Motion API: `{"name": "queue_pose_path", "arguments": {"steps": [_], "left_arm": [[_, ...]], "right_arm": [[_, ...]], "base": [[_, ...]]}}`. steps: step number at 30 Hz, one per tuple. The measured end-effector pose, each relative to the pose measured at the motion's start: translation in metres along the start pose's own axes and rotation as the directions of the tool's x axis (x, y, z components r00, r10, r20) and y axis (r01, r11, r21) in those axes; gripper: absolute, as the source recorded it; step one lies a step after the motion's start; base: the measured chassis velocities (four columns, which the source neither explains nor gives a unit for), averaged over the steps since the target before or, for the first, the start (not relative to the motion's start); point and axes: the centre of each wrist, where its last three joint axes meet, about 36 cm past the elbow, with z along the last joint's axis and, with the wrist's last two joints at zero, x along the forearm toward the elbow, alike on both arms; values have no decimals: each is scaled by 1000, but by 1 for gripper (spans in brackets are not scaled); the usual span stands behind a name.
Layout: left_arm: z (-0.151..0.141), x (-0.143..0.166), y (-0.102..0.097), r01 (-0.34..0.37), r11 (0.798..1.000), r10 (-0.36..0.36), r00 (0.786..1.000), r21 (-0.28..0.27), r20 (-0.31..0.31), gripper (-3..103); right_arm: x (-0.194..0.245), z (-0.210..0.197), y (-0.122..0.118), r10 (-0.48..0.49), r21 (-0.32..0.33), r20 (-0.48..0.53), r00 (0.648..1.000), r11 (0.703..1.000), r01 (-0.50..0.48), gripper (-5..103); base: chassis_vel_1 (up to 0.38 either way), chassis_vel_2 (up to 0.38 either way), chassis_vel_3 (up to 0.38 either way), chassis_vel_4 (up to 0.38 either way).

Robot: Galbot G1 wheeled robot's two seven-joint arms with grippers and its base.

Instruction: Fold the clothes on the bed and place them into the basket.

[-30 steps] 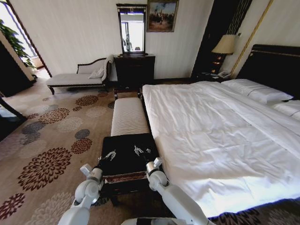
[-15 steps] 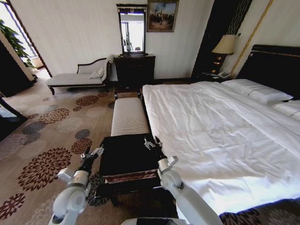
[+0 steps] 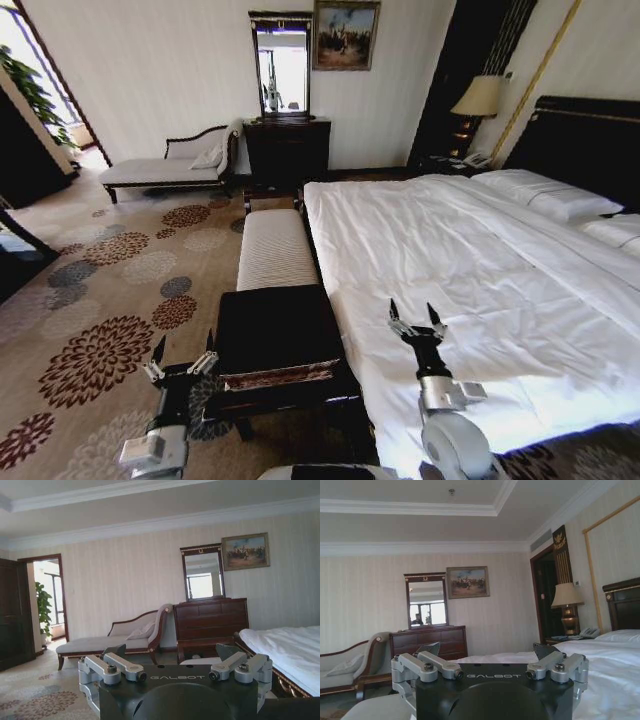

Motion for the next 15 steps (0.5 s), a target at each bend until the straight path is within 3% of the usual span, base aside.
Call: {"name": "queue_pose_path", "arguments": {"steps": [5, 15], "left_arm": [[-8, -1, -3, 4, 1000, -4, 1000, 22, 19, 100], [-8, -1, -2, -1, 999, 0, 1000, 43, 22, 100]], "right_arm": [[7, -15, -7, 24, 55, 27, 999, 998, -26, 100], [7, -21, -7, -4, 55, 52, 999, 998, 1, 100]], "base": [[0, 0, 0, 0], [0, 0, 0, 0]]}}
